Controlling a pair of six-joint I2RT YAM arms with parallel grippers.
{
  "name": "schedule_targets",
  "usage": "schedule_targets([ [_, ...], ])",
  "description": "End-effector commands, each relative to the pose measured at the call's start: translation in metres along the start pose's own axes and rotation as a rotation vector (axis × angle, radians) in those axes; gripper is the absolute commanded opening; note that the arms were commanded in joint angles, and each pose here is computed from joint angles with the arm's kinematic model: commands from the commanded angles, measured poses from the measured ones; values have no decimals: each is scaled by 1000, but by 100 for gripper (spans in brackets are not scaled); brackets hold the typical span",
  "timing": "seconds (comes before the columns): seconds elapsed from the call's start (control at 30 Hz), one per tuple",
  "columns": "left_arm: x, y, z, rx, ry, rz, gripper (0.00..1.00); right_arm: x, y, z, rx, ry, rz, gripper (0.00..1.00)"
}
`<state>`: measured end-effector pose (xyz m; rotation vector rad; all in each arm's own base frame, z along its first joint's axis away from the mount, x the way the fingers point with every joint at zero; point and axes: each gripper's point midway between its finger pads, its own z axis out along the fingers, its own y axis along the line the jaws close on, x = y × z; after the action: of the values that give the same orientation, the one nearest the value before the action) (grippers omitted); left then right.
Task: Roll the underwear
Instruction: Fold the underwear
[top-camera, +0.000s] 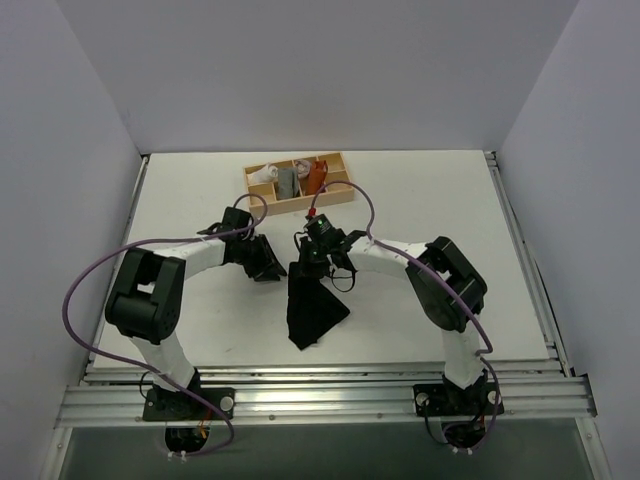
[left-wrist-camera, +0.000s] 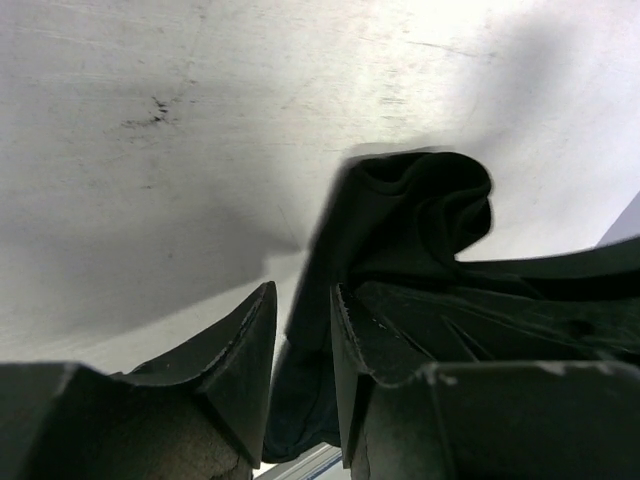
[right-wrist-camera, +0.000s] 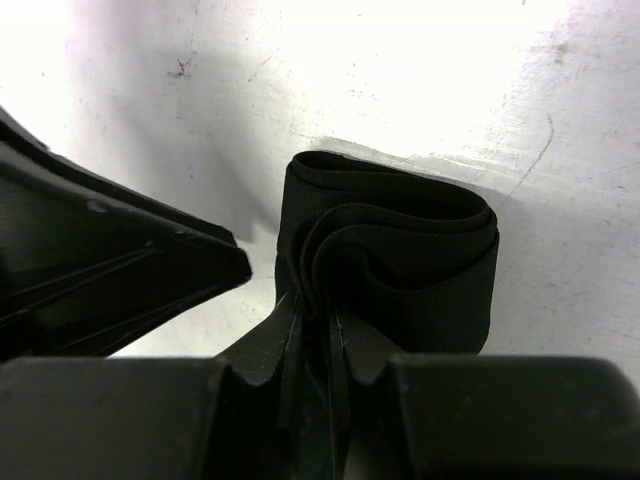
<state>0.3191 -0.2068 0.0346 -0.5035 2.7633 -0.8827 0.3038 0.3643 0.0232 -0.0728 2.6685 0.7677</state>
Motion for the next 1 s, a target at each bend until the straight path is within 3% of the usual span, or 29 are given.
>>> schedule_targets([
  [0.0,-7,4,12,2,-2,13,36,-19,7,-13,10,-49,-10,3],
  [0.37,13,2,20,103,40,-17,35,-28,-1,-15,41,-52,13,0],
  [0.5,19,6,23,93,53,-22,19,-32,1,-12,40,-55,17,0],
  [0.73,34,3,27,91,63,-12,6,-35,4,-4,34,-55,33,2],
  [0.83,37,2,28,88,66,-15,8,-34,4,-1,31,-48,35,4],
  [0.97,35,2,23,68,56,-23,23,-27,1,1,33,-34,31,5],
])
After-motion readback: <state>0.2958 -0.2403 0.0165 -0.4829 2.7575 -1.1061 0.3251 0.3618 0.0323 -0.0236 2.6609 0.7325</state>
